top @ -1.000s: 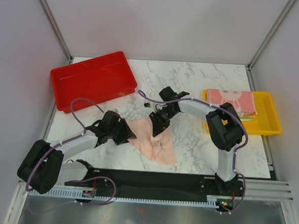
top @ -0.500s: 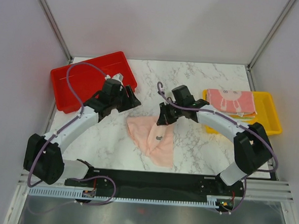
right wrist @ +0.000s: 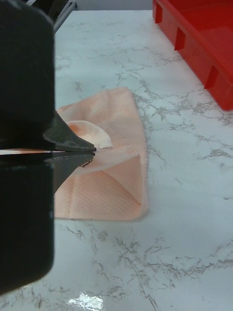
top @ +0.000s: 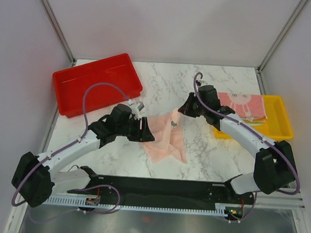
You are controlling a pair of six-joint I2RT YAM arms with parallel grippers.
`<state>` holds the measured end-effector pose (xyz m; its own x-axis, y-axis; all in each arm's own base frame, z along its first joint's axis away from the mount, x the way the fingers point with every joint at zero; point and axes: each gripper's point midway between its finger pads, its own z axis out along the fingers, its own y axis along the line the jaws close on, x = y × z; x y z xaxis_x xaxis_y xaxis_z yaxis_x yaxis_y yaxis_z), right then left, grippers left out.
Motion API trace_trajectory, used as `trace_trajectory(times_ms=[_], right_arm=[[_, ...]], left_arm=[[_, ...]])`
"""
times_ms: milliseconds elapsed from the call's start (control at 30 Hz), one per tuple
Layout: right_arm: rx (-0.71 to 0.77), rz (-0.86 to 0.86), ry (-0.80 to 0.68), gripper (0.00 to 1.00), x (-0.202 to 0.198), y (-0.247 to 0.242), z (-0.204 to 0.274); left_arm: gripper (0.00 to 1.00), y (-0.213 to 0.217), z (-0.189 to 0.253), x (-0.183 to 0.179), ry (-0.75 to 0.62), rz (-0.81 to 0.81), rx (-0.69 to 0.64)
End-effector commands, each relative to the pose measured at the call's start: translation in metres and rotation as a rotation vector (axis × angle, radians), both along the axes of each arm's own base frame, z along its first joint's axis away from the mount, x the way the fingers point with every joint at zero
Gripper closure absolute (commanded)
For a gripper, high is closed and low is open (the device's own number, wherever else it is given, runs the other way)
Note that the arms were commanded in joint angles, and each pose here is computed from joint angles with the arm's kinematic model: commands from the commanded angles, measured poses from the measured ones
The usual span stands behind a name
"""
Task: Fold and stack the towels
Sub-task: Flatten out the crumpled towel
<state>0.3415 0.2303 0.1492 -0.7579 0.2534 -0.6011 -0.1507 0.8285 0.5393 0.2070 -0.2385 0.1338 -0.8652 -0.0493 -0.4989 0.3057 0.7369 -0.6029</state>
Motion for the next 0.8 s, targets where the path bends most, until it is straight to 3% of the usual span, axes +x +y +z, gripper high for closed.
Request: trace_trajectory(times_ms=[0, 67, 133, 167, 367, 767], right_arm=[[0.059, -0.083, -0.087, 1.0, 0.017, -0.006, 0.032], [0.067, -0.073, -0.092, 1.0, 0.018, -0.003, 0.036], [0.065, -0.07, -0.086, 1.0, 0.018, -0.003, 0.033], [0.067, -0.064, -0.085, 1.0, 0.018, -0.002, 0.033], [0.077, -0.045, -0.076, 1.0, 0.013, 0.0, 0.027], [0.101, -0.035, -0.057, 1.0, 0.013, -0.006, 0.019]], left_arm=[[0.38, -0.038, 0.024, -0.009, -0.117, -0.062, -0.073], [0.41, -0.042, 0.02, -0.005, -0.186, -0.012, -0.018], [0.42, -0.058, 0.014, -0.021, -0.273, -0.077, 0.02], [0.42, -0.054, 0.009, -0.014, -0.331, -0.037, 0.08], [0.46, -0.065, -0.043, -0.012, -0.489, -0.192, 0.392], [0.44, -0.096, -0.059, -0.006, -0.654, -0.277, 0.633]])
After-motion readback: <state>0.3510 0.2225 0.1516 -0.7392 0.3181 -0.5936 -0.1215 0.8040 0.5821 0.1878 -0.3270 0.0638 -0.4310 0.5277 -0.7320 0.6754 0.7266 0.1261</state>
